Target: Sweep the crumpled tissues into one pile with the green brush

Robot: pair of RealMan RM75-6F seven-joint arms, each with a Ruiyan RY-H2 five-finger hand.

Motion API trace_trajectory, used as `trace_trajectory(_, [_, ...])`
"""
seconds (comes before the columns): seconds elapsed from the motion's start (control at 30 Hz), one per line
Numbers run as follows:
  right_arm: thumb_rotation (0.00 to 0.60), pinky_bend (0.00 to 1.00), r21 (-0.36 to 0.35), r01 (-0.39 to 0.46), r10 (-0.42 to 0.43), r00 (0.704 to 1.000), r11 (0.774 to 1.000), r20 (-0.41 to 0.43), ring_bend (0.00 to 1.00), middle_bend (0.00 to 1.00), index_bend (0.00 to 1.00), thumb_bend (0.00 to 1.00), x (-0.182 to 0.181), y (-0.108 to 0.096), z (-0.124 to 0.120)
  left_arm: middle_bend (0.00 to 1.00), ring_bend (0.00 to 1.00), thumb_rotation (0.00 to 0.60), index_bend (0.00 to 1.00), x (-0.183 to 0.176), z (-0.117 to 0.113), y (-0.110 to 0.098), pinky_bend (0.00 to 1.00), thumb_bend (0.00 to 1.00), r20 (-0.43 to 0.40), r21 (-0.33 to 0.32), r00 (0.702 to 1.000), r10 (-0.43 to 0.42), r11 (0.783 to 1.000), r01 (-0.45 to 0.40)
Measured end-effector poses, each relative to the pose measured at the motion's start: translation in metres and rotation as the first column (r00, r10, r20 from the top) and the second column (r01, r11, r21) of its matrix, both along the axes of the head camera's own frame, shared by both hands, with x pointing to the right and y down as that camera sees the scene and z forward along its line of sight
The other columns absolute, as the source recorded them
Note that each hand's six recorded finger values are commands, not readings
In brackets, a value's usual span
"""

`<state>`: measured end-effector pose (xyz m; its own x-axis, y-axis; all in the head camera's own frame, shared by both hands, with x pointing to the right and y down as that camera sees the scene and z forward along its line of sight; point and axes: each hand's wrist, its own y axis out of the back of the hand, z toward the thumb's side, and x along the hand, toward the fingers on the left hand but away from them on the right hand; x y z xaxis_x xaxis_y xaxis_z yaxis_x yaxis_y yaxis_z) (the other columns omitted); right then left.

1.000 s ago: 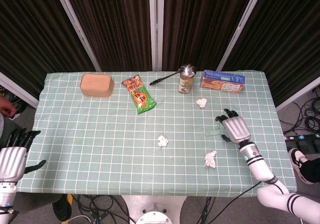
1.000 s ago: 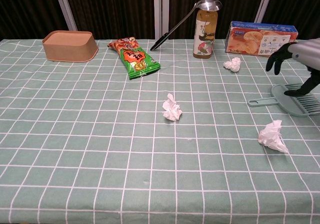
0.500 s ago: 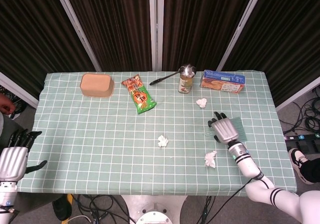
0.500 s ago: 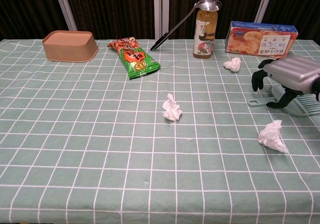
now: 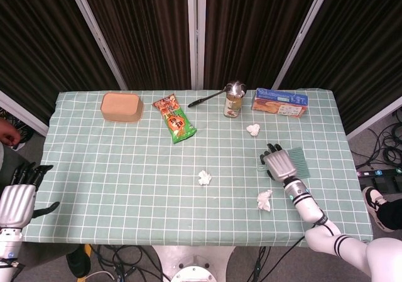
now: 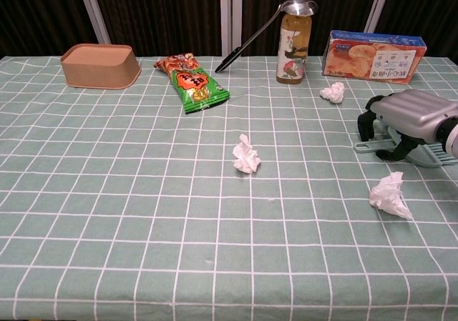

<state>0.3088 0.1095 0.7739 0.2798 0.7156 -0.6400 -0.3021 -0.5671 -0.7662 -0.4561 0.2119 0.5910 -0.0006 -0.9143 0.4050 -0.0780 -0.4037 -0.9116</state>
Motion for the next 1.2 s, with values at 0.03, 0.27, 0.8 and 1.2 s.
trace_trajectory(0.03, [0.6,0.2,0.004,-0.003,0.003,1.0,1.0,0.003,0.23,0.53,0.61,0.29,0.0,0.0,-0.001,0.2,0.1,0.6,0.17,0.0,0.0,0.0,0.07,0.06,0.0,0.0,1.0,0.001,1.0,-0.001])
trace_trajectory(0.27, [0.6,0.21,0.057,-0.033,0.031,0.999,0.998,0.037,0.26,0.57,0.64,0.3,0.012,-0.003,-0.022,0.2,0.1,0.6,0.17,0.002,0.0,-0.003,0.07,0.06,0.003,0.004,1.0,0.013,1.0,-0.013])
trace_trajectory(0.8, [0.6,0.21,0.028,-0.307,0.285,0.911,0.951,0.299,0.31,0.62,0.65,0.3,0.051,0.024,-0.124,0.2,0.1,0.6,0.17,0.009,0.001,-0.009,0.07,0.06,-0.004,0.009,0.999,0.044,0.999,-0.044])
trace_trajectory(1.2, [0.6,0.11,-0.23,-0.468,0.519,0.72,0.853,0.461,0.31,0.62,0.65,0.3,0.021,0.077,-0.132,0.2,0.1,0.6,0.17,0.006,0.003,-0.006,0.07,0.06,-0.016,0.002,0.999,0.034,0.999,-0.034])
